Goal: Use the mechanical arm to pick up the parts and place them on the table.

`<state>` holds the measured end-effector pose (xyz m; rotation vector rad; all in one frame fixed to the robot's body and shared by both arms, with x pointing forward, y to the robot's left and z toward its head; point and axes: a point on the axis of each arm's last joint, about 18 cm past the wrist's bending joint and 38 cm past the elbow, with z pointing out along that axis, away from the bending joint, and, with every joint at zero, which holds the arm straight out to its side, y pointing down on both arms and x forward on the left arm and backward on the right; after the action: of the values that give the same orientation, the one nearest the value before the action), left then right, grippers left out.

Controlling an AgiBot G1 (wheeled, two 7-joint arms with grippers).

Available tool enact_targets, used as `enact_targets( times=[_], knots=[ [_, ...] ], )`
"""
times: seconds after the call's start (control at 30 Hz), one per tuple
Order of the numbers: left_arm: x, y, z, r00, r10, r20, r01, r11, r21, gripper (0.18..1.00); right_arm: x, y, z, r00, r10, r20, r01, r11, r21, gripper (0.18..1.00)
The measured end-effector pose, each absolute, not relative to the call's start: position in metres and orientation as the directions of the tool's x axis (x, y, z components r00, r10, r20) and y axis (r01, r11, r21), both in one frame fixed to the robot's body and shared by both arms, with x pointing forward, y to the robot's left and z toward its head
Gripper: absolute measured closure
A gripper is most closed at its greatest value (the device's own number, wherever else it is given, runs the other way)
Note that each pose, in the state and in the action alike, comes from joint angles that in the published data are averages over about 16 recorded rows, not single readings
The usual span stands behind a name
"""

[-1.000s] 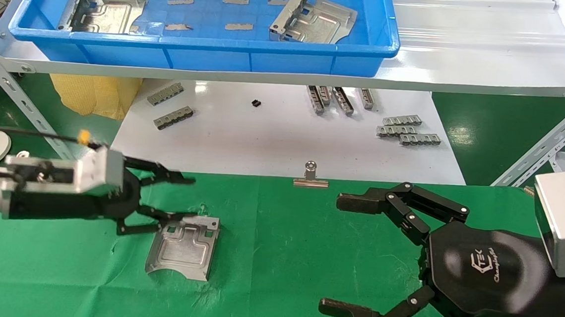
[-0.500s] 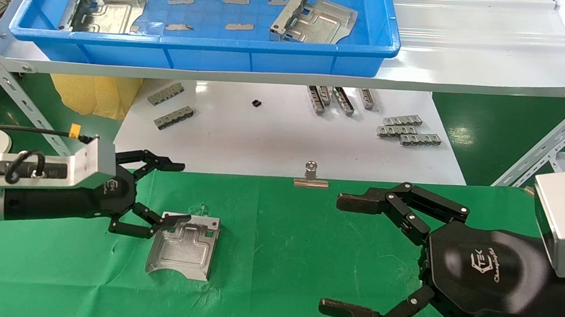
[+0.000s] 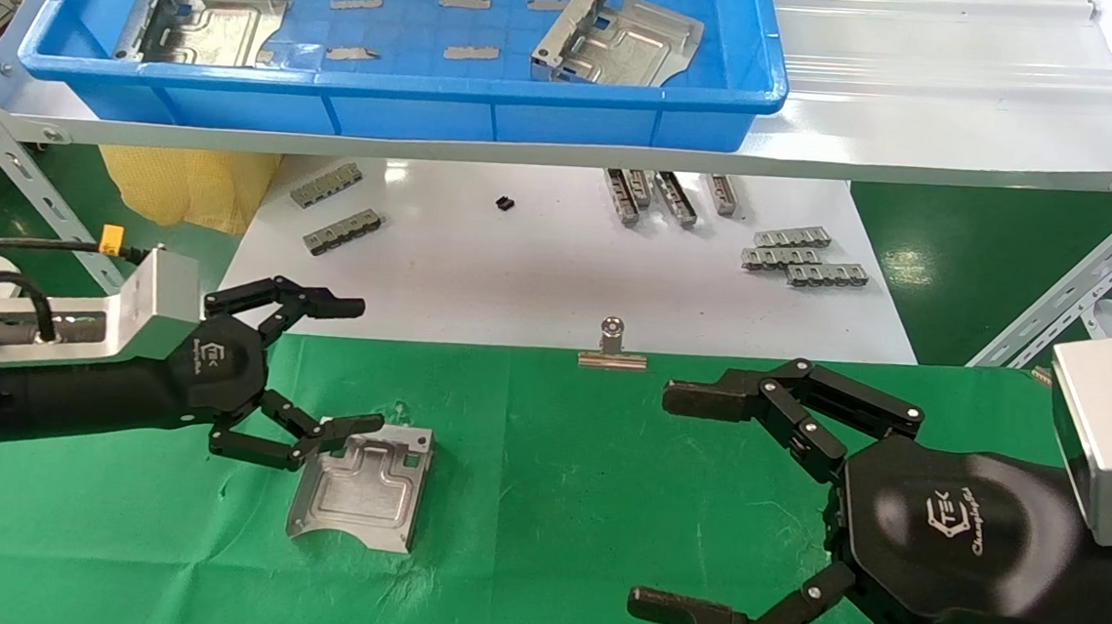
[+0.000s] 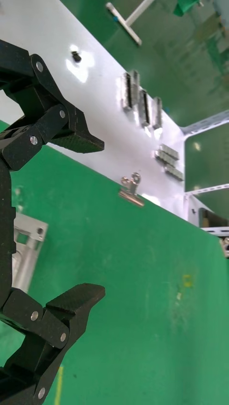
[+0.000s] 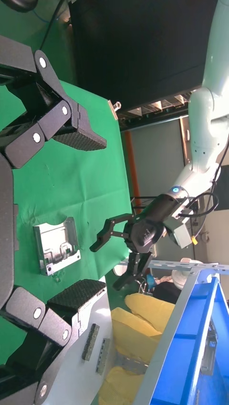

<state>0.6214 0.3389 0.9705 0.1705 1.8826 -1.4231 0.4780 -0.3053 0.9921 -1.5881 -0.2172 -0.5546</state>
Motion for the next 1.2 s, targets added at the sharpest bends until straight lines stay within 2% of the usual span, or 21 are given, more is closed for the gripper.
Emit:
enact_targets(
  times=[0.57, 1.2],
  knots=[
    [0.579, 0.329, 0.982, -0.756, -0.315, -0.573, 0.522, 0.238, -0.819, 0.183, 0.478, -0.305, 0.992, 0.861, -0.189, 0.471, 0.459, -0.107, -0.882, 0.179],
    [0.510, 0.311, 0.991, -0.828, -0.235, -0.509, 0.491, 0.135, -0.861, 0.183, 0.478, -0.305, 0.992, 0.861, -0.189, 0.471, 0.459, -0.107, -0.882, 0.179]
  ],
)
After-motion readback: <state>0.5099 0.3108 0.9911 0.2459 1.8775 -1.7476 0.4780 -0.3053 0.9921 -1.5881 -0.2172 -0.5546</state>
